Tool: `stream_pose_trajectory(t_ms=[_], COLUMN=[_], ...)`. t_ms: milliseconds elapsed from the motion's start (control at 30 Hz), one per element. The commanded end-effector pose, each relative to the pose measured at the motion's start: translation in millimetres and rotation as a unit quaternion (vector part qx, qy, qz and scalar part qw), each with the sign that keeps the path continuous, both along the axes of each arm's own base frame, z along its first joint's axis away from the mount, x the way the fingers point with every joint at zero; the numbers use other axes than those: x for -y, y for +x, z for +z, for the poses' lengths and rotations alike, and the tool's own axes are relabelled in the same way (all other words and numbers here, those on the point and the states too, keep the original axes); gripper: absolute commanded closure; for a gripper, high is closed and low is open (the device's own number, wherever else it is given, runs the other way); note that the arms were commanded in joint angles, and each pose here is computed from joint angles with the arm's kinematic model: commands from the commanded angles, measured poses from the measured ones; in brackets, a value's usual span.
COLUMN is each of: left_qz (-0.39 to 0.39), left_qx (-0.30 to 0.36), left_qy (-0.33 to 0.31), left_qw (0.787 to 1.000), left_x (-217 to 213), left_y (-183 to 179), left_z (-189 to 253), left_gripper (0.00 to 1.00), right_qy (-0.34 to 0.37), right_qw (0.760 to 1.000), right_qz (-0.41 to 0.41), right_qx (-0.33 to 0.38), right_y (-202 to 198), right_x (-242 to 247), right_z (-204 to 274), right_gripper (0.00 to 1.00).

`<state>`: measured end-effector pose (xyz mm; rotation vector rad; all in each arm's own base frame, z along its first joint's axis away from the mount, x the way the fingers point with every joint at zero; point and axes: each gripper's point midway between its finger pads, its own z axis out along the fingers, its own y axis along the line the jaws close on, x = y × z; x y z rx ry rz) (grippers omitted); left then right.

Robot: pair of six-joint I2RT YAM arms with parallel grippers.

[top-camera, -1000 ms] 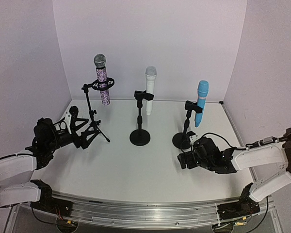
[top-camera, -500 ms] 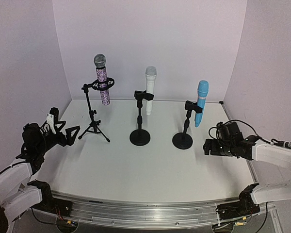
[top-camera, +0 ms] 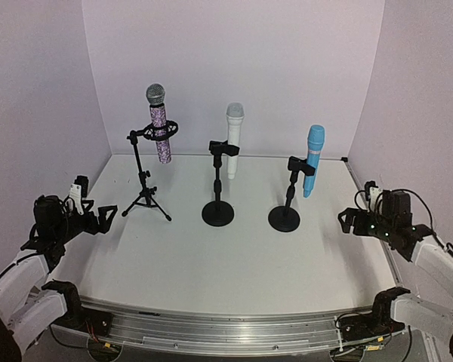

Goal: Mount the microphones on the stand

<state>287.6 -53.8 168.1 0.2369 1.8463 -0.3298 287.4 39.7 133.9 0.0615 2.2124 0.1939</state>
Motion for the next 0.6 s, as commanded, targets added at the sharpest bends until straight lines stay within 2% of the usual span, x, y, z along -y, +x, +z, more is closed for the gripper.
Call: stream_pose_trajectory(t_ms=[0, 200, 567], left_qz=[0.06, 0.08, 0.1], left_qx=[-0.003, -0.007, -0.005], left_qy=[-0.012, -0.02, -0.009], left_qw=[0.998, 0.997, 0.995], left_x=[-18.9, -24.8, -33.5], left_y=[8.1, 9.0, 10.2], left_z=[24.1, 22.8, 9.1], left_gripper=[0.0, 0.0, 0.0], right_qy=[0.009, 0.001, 0.002], right_qw=[0.995, 0.991, 0.992], right_qz=[0.043, 0.03, 0.026], right_qx=[0.091, 0.131, 0.124], right_y=[1.1, -0.8, 0.4], right_x=[-9.0, -3.3, -2.3], right_z=[7.9, 2.7, -6.7], right_gripper=[0.02, 0.02, 0.02])
